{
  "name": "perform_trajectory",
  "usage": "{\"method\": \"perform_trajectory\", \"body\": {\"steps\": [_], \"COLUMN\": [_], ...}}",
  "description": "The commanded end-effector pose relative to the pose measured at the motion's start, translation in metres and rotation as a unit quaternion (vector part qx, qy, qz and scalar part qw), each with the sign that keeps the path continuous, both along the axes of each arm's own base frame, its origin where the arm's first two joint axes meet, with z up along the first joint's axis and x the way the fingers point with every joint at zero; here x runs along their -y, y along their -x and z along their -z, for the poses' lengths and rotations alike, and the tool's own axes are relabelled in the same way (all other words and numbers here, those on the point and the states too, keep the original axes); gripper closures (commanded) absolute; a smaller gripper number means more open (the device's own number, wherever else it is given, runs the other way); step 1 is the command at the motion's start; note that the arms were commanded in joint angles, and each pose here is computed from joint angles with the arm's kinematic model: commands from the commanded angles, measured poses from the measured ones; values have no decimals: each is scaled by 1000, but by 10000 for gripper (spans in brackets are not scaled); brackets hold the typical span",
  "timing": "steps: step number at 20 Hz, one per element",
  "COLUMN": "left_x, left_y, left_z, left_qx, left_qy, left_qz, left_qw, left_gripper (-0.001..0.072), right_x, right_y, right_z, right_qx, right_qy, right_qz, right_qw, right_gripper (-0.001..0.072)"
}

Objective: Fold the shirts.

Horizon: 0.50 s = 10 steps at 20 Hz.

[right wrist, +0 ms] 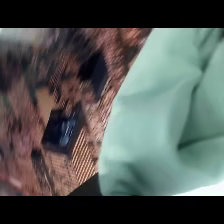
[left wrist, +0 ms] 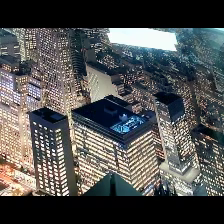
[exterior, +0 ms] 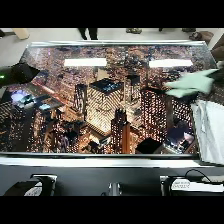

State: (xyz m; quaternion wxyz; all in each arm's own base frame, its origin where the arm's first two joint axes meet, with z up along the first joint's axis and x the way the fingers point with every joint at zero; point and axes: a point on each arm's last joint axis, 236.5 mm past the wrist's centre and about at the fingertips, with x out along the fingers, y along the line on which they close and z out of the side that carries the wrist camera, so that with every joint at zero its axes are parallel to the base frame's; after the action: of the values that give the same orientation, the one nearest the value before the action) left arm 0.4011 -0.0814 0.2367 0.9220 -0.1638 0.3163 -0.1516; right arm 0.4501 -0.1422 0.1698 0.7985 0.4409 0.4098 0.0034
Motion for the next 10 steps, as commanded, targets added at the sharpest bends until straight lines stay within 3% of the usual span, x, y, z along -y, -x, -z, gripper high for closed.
{"method": "perform_trajectory", "body": {"steps": [1,6,10], "left_x": [0,0,0], "left_y": [0,0,0], "left_z": [0,0,0], "left_qx": [0,1,1], "left_qy": [0,-1,-2], "left_qz": [0,0,1], "left_qw": [1000,1000,1000], "left_gripper": [682,682,682], "right_x": [84,101,140], "right_y": [61,143,208], "right_z": [-13,7,25], "right_qx": [-29,-130,-236], "right_qy": [-15,-64,17], "right_qz": [100,115,195], "right_qw": [994,983,952], "right_gripper": [685,684,684]}}
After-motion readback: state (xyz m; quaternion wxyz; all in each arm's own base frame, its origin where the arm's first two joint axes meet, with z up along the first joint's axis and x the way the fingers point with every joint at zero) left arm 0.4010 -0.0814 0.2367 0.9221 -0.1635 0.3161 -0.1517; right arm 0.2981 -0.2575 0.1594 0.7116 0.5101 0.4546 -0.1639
